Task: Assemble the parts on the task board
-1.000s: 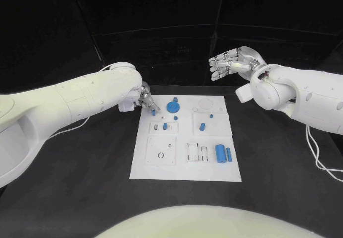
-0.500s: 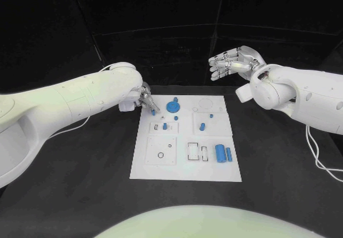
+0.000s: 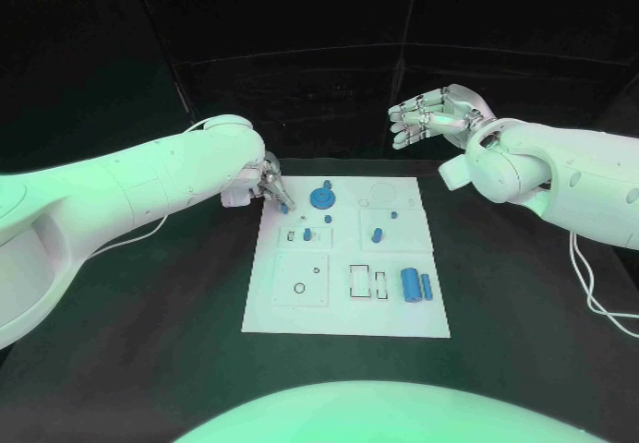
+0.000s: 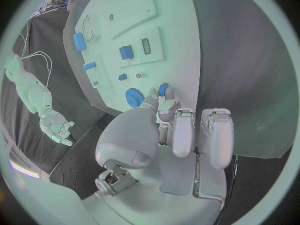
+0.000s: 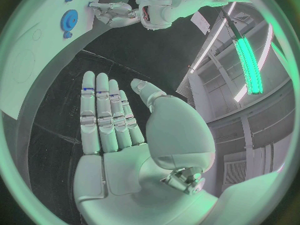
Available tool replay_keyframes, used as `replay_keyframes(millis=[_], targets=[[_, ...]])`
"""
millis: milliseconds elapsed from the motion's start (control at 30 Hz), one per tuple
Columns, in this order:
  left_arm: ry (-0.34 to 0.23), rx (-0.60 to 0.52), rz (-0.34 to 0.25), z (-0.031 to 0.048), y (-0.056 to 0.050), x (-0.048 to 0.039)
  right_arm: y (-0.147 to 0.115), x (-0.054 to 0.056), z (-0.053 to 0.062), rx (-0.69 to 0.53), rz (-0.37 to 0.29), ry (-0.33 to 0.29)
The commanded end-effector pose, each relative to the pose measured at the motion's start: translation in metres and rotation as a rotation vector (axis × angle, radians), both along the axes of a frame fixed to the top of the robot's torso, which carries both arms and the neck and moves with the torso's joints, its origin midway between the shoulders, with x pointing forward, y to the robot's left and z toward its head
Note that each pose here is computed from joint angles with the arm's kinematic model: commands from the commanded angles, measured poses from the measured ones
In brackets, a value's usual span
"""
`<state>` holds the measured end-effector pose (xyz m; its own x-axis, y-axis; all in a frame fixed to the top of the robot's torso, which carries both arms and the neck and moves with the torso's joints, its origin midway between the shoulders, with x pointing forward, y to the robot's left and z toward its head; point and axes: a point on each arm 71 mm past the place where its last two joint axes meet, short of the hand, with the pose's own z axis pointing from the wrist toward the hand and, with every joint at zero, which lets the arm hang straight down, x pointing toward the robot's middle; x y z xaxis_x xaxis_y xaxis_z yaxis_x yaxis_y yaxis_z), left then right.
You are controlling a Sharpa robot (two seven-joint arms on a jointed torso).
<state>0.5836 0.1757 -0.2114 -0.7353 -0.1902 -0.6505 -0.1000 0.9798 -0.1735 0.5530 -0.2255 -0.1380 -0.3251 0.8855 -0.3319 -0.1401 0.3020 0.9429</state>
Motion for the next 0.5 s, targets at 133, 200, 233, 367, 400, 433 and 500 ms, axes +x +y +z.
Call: replay_keyframes(millis=[133, 200, 233, 367, 400, 433, 500], targets=[[-0.022, -0.014, -0.012, 0.0018, -0.0015, 0.001, 0.0007, 0.0003, 0.002, 0.008, 0.005, -0.008], [-0.028, -0.019, -0.011, 0.0021, -0.0015, 0.0013, 0.0007, 0.0003, 0.002, 0.008, 0.005, -0.008], [-0.03, -0.022, -0.011, 0.0022, -0.0014, 0.0014, 0.0006, 0.0003, 0.002, 0.008, 0.005, -0.008], [-0.033, -0.045, 0.001, 0.0024, 0.0007, 0.0009, 0.0005, 0.0003, 0.002, 0.008, 0.006, -0.008], [-0.035, -0.049, 0.003, 0.0025, 0.0015, 0.0007, 0.0004, 0.0003, 0.0019, 0.008, 0.006, -0.007], [-0.036, -0.056, 0.008, 0.0025, 0.0028, 0.0002, 0.0003, 0.0003, 0.0019, 0.008, 0.006, -0.007], [-0.032, -0.078, 0.025, 0.0028, 0.0059, -0.0015, -0.0001, 0.0004, 0.0019, 0.008, 0.006, -0.007]])
